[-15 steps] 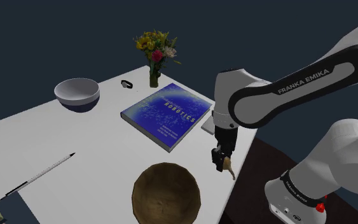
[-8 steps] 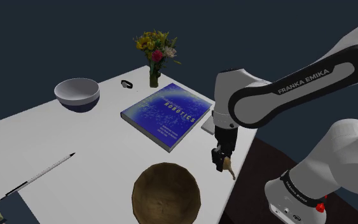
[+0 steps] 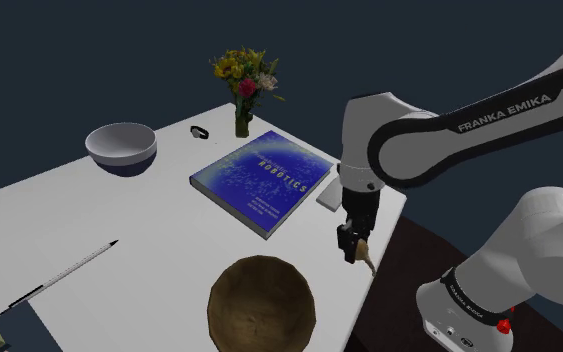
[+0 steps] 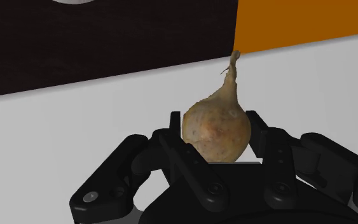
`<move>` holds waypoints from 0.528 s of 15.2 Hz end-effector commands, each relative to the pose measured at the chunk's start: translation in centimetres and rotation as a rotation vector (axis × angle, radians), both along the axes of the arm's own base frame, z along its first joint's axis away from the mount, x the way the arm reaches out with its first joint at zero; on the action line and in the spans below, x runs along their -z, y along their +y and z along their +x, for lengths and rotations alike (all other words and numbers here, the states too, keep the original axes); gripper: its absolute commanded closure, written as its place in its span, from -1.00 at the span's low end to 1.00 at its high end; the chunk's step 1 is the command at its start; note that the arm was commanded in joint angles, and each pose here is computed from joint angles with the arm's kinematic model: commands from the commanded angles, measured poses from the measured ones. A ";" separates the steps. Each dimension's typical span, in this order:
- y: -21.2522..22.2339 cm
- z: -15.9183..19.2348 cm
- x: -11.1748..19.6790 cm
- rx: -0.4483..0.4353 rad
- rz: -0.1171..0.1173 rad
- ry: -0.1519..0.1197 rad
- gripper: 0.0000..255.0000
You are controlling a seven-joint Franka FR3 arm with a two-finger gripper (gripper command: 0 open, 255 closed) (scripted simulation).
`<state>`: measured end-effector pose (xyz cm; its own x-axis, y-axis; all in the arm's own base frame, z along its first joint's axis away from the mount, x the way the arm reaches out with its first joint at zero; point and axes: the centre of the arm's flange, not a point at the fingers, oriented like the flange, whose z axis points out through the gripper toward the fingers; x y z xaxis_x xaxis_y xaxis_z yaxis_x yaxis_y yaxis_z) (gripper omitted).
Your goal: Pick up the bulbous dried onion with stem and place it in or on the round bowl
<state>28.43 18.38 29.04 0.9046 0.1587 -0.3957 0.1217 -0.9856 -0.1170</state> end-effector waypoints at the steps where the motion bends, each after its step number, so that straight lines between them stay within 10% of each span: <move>1: -0.1 0.0 -1.2 0.000 0.000 0.001 1.00; 8: -0.1 0.0 -4.9 0.000 0.000 0.001 1.00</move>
<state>28.52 18.31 33.42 0.9046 0.1588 -0.3957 0.1219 -0.9856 -0.1169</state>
